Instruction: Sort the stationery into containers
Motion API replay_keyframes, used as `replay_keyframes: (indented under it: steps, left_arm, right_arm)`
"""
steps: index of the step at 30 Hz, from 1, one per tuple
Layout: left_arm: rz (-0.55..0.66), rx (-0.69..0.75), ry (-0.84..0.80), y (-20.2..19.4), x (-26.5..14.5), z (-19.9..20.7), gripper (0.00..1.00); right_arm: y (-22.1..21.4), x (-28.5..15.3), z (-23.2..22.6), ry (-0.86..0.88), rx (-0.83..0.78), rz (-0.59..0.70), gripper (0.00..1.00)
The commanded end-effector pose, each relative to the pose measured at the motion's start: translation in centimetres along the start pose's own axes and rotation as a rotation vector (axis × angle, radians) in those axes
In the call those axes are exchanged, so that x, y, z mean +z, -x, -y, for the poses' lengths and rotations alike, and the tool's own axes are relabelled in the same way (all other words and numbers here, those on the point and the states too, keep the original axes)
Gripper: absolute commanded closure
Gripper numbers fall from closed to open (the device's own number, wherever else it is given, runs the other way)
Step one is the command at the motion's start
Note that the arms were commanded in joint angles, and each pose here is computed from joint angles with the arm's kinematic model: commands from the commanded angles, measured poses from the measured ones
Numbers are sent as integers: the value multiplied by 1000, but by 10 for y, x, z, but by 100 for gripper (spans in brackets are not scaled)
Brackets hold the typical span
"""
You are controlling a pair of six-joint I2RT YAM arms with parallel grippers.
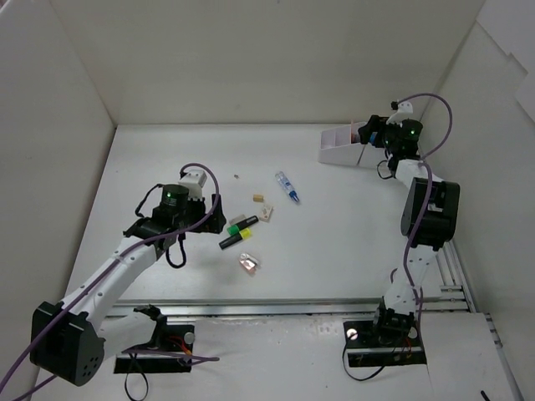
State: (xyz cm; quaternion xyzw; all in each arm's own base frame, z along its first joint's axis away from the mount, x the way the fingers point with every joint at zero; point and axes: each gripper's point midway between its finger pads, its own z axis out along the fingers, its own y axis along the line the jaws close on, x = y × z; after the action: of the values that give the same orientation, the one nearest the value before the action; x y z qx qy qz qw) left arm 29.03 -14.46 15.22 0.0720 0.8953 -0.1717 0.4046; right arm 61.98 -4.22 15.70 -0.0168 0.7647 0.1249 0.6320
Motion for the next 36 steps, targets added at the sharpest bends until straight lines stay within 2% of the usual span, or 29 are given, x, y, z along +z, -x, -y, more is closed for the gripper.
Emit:
replay_keyframes:
  steps: [1,3,4,5,6,7,11,12,13,16,17,20,22,27,30,36]
  left_arm:
    - [99,-17,-18,31,-12,6,1]
    - [106,-26,-16,29,-15,5,1]
    - [109,-50,-2,28,-17,1,1]
    - [111,-64,1,27,-19,1,1]
    - [97,-87,25,23,-20,-5,1]
    - [93,-115,50,21,-20,-12,1]
    - [49,-111,27,7,-20,-9,0]
    - [58,-96,-11,6,-18,-4,1]
    - [47,-75,-77,2,-17,6,1]
    - [44,-23,-87,-2,-7,10,1]
    - [0,-9,-73,-11,1,9,2]
    - [-86,27,-42,-29,22,6,7]
    - [-150,71,-33,-45,37,9,10]
    - [-168,221,-70,-55,64,24,9]
    - [-207,234,-30,-60,76,20,10]
    - [-320,245,34,-79,99,11,26]
  right_arm:
    - [114,-38,-37,69,-55,233,25]
    - [109,-49,-52,77,-56,221,18]
    - [125,-60,-72,72,-77,247,16]
    - [122,-64,-85,67,-96,234,11]
    - [101,-69,-87,19,-121,152,6]
    - [108,-80,-120,45,-133,140,2]
    - [70,-109,-190,88,-178,-19,2]
    - [48,-117,-194,69,-149,-87,2]
    - [48,-129,-212,89,-120,-93,2]
    - [18,-156,-223,65,-9,-196,2]
    - [0,-164,-222,58,11,-240,2]
    - [-15,-187,-229,70,61,-267,2]
    - [-20,-202,-230,70,65,-273,2]
    - [-23,-222,-225,41,52,-286,2]
    - [-24,-231,-226,51,45,-294,2]
    - [-22,-245,-225,55,38,-279,2]
